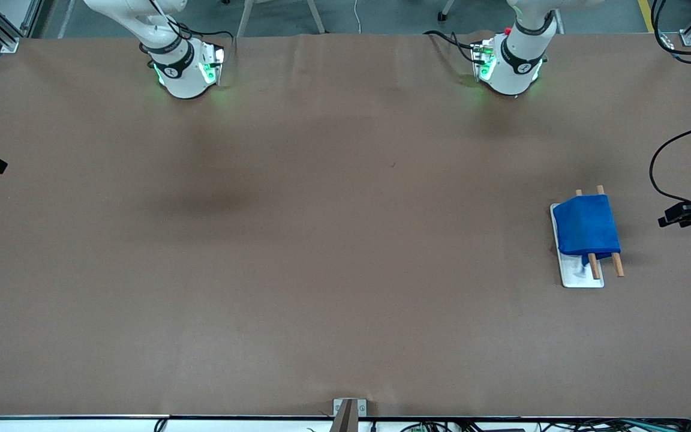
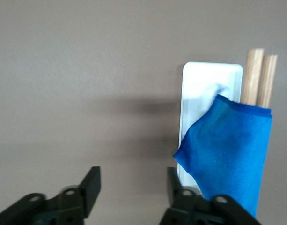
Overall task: Right arm passes towel to left arm to hang
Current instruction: 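Open the left gripper to release the towel onto the dowels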
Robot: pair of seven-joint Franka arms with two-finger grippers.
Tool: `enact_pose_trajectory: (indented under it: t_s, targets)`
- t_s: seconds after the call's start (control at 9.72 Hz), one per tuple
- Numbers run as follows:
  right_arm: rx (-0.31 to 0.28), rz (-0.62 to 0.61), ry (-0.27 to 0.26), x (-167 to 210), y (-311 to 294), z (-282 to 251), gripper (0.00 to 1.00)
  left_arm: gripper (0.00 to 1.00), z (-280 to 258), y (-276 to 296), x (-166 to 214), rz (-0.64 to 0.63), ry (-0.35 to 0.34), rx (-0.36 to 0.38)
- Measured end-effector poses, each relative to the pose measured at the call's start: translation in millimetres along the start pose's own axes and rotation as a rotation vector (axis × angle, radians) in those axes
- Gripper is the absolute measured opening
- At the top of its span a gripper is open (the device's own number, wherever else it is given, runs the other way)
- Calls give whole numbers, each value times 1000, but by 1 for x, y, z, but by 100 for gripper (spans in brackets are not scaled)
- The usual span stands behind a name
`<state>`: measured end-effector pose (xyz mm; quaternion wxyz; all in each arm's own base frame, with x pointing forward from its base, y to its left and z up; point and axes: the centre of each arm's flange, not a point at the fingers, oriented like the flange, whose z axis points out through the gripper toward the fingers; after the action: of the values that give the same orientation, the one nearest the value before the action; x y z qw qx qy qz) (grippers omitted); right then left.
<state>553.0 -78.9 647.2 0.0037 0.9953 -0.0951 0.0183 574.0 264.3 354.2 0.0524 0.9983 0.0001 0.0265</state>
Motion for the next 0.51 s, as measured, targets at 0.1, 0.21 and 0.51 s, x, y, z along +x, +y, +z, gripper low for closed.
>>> enact_pose_trajectory:
  t_s: [0.1,0.21,0.51]
  targets:
    - [0,0,0,0,0,0,100,86,-16,4,8,13,31,9]
    - [1,-1,0,0,0,0,100,99,-35,10,17,31,68,16]
    - [1,-2,-1,0,-1,0,100,100,-90,72,50,111,180,1]
